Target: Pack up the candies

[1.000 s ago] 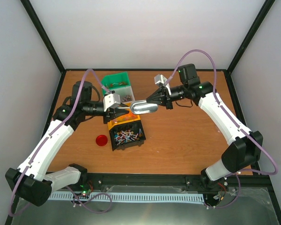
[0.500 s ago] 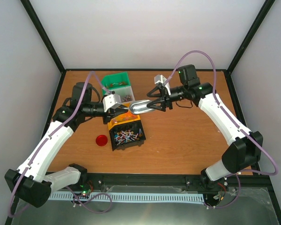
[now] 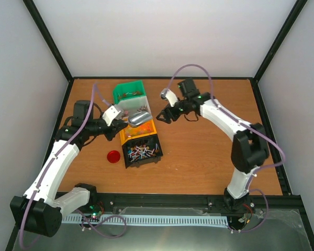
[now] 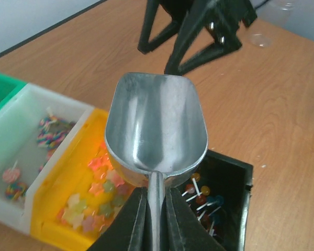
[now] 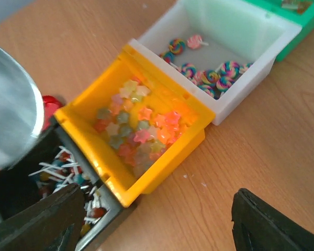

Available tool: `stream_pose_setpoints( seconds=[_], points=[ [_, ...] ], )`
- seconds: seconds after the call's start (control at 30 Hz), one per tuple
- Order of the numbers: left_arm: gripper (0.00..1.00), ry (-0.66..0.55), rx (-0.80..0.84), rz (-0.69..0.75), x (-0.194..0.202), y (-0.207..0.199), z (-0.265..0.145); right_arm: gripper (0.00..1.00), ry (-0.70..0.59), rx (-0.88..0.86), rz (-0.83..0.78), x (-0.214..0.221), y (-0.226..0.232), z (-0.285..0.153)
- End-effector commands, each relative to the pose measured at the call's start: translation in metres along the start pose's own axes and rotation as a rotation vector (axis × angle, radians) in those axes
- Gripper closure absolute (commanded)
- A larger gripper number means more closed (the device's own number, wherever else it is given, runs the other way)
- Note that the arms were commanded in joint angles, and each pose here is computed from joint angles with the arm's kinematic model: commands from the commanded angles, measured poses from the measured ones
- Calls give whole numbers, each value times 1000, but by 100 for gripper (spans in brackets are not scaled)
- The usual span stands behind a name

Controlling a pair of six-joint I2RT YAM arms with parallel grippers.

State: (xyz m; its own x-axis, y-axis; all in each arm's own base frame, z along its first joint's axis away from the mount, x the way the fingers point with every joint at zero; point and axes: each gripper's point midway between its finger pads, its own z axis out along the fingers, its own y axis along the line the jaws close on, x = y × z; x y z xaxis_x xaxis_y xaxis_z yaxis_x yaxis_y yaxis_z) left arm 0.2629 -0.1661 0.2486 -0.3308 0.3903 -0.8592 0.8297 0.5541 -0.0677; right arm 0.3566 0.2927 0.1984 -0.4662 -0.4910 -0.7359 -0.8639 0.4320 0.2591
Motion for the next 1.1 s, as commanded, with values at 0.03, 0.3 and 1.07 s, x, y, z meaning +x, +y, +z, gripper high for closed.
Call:
stream_pose_setpoints(
  seconds=[0.03,0.3,1.07],
  points=[
    [99,-44,-147,-88,-6,24,-18,23,55,194,47,-12,-23,47],
    [99,-40,-293,-116,2,42,-28,27,159,293,76,9,-50,111],
    [99,23,-190,-73,13,39,-7,43,99,419,164,3,-126,68]
  ],
)
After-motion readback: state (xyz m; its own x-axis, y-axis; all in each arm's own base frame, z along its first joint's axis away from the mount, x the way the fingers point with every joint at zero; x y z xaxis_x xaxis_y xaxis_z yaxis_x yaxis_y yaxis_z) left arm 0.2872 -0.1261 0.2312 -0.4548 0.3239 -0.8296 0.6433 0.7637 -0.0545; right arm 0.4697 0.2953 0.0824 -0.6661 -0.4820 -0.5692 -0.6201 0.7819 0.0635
